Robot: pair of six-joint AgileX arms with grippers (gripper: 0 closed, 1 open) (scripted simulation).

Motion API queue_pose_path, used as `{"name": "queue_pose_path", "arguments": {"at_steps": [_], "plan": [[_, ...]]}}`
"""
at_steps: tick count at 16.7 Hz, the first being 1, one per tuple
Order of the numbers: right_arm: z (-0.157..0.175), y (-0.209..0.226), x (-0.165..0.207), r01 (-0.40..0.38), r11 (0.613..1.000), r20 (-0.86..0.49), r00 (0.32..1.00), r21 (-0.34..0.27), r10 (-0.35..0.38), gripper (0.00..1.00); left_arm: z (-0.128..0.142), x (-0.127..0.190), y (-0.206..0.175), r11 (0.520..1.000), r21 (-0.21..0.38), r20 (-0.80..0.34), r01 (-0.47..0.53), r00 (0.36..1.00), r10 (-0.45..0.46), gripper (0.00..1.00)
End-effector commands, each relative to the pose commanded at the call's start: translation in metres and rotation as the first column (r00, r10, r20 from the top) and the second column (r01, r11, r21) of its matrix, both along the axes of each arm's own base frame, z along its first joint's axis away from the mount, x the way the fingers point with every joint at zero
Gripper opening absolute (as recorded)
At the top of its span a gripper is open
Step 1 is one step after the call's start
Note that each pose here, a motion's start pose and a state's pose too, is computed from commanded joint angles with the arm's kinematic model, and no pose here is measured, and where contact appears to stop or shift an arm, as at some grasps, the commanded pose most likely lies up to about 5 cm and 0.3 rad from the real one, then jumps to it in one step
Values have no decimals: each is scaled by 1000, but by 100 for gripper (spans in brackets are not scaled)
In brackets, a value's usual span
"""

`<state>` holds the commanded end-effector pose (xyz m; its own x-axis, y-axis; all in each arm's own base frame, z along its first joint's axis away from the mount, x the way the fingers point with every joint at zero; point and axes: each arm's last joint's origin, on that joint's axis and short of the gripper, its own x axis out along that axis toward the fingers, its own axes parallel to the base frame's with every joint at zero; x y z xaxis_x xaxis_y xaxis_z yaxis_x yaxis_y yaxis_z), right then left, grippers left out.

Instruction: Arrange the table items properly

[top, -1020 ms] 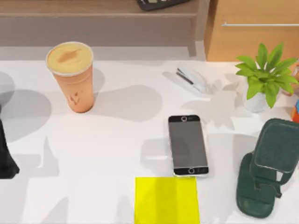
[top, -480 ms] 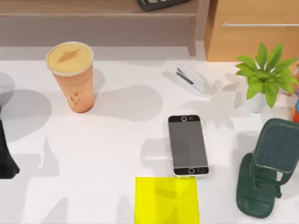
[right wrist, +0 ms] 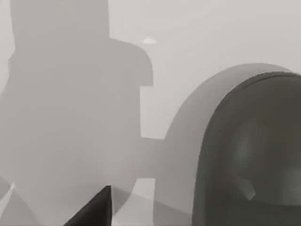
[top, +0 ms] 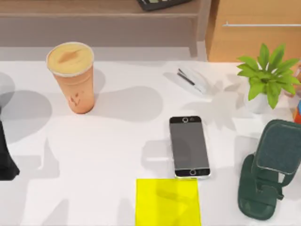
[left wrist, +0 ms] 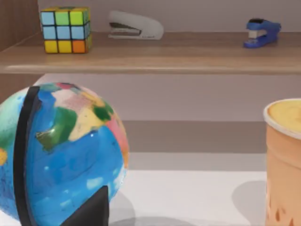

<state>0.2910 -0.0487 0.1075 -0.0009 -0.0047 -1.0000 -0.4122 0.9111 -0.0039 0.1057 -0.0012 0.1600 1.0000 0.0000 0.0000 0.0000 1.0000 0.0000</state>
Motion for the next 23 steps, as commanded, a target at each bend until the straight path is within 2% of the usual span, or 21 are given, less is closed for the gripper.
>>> {"name": "queue_pose_path", "arguments": {"at_steps": [13,23], "plan": [[0,0,0,0,1000,0,1000,0,0,2,0,0,0,1000,0,0,0,1000,0,100],[8,1,-1,6,1000,10,1000,9,-6,0,0,0,0,1000,0,0,0,1000,0,100]]}}
